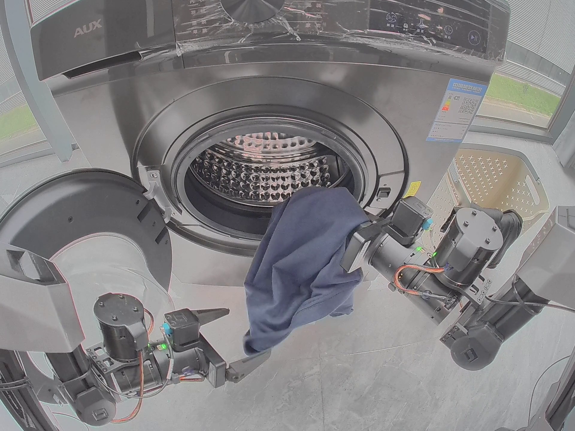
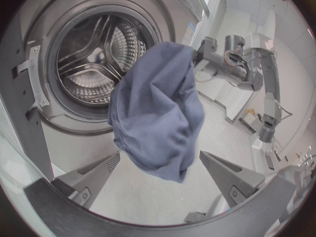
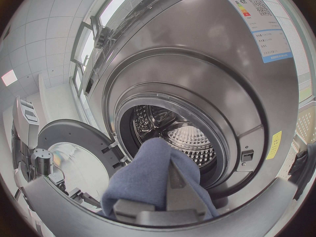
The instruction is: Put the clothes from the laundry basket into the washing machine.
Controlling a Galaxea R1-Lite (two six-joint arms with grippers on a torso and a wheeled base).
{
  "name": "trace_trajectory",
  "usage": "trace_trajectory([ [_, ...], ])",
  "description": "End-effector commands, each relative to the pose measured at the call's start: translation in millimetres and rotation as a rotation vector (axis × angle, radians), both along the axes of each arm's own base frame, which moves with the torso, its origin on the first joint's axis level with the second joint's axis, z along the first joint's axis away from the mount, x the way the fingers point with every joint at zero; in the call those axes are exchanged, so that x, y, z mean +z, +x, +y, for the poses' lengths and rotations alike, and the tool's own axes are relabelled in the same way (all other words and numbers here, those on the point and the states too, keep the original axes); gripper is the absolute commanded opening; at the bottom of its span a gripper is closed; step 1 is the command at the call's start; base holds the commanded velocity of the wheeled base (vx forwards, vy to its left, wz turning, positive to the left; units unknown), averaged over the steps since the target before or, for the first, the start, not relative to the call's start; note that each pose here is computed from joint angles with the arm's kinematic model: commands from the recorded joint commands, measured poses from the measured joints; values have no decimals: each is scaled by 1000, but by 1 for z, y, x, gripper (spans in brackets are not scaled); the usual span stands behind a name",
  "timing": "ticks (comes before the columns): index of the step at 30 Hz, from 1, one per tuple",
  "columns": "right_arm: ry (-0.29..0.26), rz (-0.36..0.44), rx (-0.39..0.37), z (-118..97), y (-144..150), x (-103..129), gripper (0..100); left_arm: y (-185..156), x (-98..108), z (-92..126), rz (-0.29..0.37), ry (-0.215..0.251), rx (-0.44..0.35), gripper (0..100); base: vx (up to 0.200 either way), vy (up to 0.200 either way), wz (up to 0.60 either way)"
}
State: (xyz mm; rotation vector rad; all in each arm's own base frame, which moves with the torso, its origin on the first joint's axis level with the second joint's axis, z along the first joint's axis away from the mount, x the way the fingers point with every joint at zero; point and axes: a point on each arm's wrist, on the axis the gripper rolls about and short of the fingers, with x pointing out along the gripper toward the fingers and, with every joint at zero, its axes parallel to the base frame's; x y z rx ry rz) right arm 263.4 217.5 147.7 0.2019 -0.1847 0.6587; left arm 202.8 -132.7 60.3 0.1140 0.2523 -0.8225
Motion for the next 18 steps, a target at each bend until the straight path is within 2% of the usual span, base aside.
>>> trace_trajectory([
  [1,-1,0,-1,1,2,-1,0,-17,-17,8,80,75,-61,100,0,0,0],
  [3,-1,0,-1,1,2,-1,0,-20,-19,8,88,89,-85,100,0,0,0],
  [7,-2,2,0,1,1,-1,0,-20,-19,5,79,86,-98,100,0,0,0],
  [13,-7,8,17,6,-3,-3,0,-8,-9,-2,22,43,-86,100,0,0,0],
  [15,-10,9,29,9,-6,-4,0,-2,-5,-6,-4,21,-82,100,0,0,0],
  [16,-9,8,29,9,-5,-4,0,4,-1,-11,-24,-4,-80,100,0,0,0],
  [18,-9,8,29,9,-5,-4,0,5,-1,-11,-26,-6,-80,100,0,0,0],
])
